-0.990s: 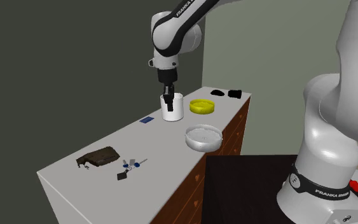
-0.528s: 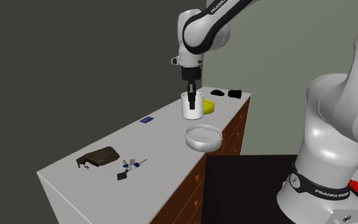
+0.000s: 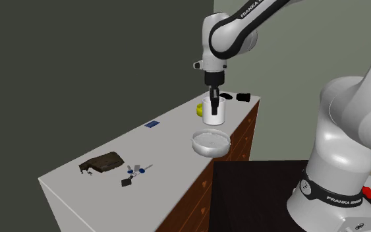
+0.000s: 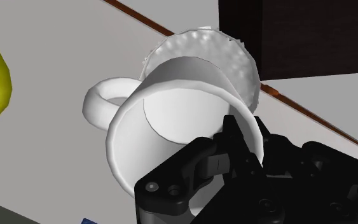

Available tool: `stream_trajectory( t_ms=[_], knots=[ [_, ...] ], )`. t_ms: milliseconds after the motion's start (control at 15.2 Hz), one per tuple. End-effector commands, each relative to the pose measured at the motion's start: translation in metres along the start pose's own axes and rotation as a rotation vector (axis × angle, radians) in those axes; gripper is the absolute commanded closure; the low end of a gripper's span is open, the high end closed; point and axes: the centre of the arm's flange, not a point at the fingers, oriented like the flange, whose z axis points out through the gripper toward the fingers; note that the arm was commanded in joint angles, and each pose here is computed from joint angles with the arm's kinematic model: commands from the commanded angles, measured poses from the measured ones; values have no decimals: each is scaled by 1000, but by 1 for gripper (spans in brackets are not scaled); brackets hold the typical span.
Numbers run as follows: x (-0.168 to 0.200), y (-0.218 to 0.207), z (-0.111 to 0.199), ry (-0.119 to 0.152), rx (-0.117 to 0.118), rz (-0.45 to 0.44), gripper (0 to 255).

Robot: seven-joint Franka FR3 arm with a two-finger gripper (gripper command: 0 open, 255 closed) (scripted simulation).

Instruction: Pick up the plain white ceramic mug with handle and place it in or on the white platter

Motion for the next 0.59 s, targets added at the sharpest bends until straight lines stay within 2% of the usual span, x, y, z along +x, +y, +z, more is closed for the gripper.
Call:
stream_trajectory(
  t_ms=[0, 528],
  knots=[
    [0, -1, 11, 1, -1, 0, 255],
    [3, -2, 53, 1, -1, 0, 255]
  ],
)
